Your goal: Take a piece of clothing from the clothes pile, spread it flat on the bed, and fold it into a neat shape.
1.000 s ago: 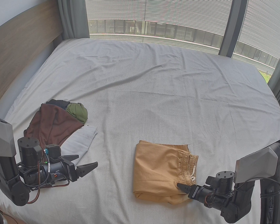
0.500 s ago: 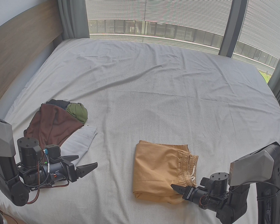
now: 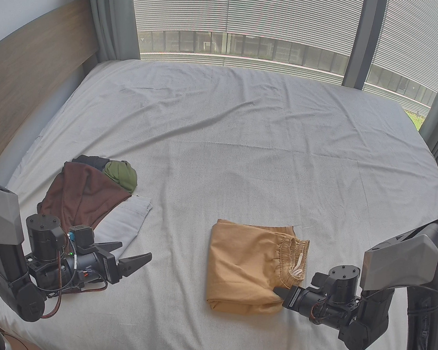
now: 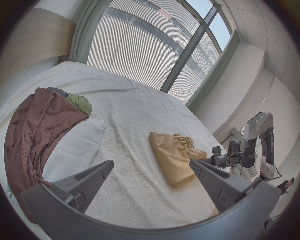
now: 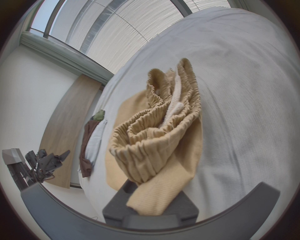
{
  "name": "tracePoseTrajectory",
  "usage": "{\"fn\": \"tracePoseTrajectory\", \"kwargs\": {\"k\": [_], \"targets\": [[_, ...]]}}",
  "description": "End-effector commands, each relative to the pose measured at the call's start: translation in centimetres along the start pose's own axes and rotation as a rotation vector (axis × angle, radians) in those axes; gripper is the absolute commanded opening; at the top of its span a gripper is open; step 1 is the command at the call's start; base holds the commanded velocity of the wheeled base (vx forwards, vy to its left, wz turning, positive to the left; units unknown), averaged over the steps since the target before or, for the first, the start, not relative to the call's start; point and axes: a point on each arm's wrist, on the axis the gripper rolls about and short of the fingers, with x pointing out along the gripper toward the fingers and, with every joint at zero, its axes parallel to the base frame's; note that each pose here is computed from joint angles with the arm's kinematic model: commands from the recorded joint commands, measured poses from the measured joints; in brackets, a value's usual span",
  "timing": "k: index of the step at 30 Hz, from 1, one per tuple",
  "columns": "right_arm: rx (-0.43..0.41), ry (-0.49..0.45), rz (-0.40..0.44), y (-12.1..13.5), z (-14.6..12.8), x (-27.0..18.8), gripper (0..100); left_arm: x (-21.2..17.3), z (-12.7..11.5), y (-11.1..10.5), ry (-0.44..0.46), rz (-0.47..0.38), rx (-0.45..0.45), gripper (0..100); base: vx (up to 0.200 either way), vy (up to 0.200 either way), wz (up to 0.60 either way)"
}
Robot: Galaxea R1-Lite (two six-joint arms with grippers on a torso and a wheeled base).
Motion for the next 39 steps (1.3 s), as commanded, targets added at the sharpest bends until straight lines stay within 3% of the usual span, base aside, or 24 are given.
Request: {"fn": "tracePoseTrajectory", "kwargs": {"k": [1,13,39], "targets": [[-0.026,-0.068,0.106,3.3,1.7,-1.2,0,-0.1,0.3,0.0,-0.013,-0.001,0.004,100,0.000,0.000,0.00],[-0.068,-0.142,0.267,6.5,4.5,-2.3,0,-0.1,0.2,0.0,-0.009,0.000,0.003,100,0.000,0.000,0.00],[-0.130,-0.255,0.454,10.8,8.0,-1.7,0,-0.4,-0.1,-0.1,0.006,0.004,-0.004,100,0.000,0.000,0.00]]}}
